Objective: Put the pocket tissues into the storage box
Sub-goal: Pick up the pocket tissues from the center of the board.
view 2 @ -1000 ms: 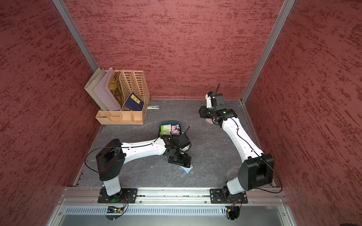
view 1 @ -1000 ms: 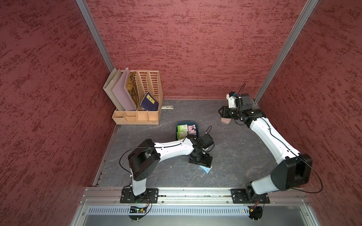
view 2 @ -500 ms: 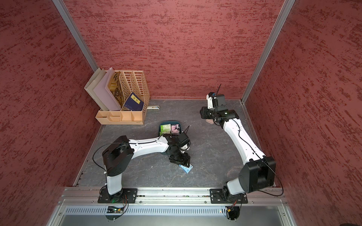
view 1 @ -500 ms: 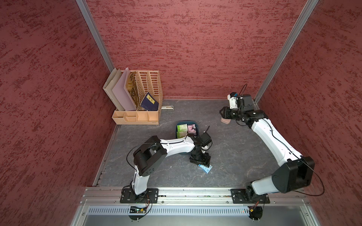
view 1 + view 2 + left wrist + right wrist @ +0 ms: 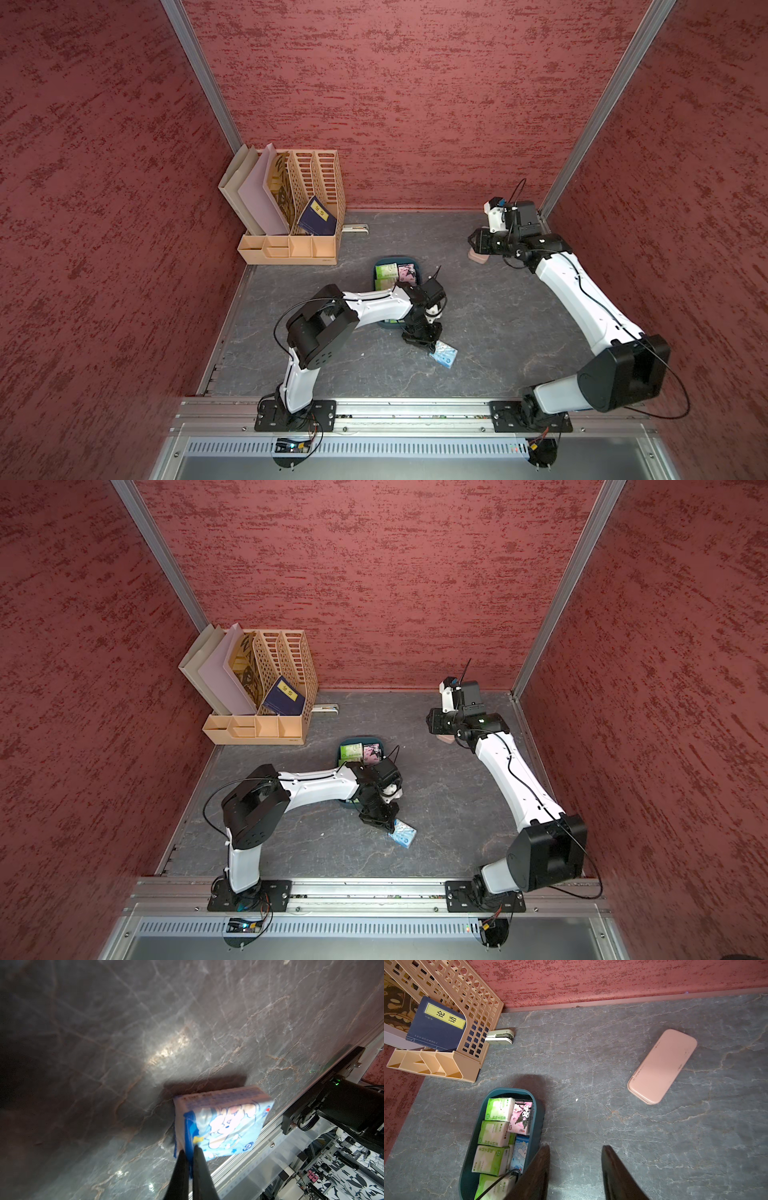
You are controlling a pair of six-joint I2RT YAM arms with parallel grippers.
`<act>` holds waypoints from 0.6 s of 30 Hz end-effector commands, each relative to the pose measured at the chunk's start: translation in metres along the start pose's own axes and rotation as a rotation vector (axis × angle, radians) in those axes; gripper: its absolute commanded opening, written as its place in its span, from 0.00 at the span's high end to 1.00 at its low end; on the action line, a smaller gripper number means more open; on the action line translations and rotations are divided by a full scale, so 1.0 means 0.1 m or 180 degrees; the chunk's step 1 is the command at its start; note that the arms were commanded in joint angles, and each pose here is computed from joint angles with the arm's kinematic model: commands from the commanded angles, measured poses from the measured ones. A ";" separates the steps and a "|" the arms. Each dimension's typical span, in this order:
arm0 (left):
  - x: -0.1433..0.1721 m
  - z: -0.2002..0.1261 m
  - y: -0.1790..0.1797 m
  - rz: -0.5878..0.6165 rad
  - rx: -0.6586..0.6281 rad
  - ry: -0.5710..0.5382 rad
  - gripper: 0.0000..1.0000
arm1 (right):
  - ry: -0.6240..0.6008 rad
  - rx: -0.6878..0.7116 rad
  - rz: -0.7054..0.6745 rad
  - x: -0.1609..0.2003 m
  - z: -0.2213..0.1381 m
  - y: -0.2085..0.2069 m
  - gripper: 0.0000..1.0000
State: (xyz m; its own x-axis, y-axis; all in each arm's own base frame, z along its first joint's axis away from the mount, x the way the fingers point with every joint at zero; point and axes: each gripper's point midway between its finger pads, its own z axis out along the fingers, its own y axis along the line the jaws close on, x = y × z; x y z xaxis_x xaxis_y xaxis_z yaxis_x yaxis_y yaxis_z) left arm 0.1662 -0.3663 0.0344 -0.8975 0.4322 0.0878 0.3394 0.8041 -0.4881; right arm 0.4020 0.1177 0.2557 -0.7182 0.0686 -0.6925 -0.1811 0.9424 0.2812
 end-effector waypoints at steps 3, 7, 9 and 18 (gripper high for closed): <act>-0.17 -0.53 -0.31 0.0609 0.0103 -0.0625 1.00 | -0.0030 -0.0364 -0.0157 -0.09 -0.20 0.20 0.54; -0.31 -1.14 -0.61 0.1245 0.0008 -0.1127 1.00 | 0.0133 -0.1135 -0.0249 -0.02 -0.35 0.56 0.50; -0.36 -1.44 -0.61 0.1494 -0.0268 -0.1328 1.00 | 0.0115 -0.1428 -0.0236 -0.02 -0.42 0.69 0.49; -0.26 -2.24 0.24 0.2163 -0.0857 -0.1470 1.00 | 0.0220 -0.2796 -0.0207 -0.03 -0.79 1.20 0.52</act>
State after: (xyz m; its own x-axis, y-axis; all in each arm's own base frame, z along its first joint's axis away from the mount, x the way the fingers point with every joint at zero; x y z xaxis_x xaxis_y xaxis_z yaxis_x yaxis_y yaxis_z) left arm 0.2576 -0.3082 0.2413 -0.5399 0.5668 -0.6223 0.8001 0.5753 -0.1702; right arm 0.3490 0.1909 0.3166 -0.7386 -0.0006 -0.6742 -0.5726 0.5284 0.6268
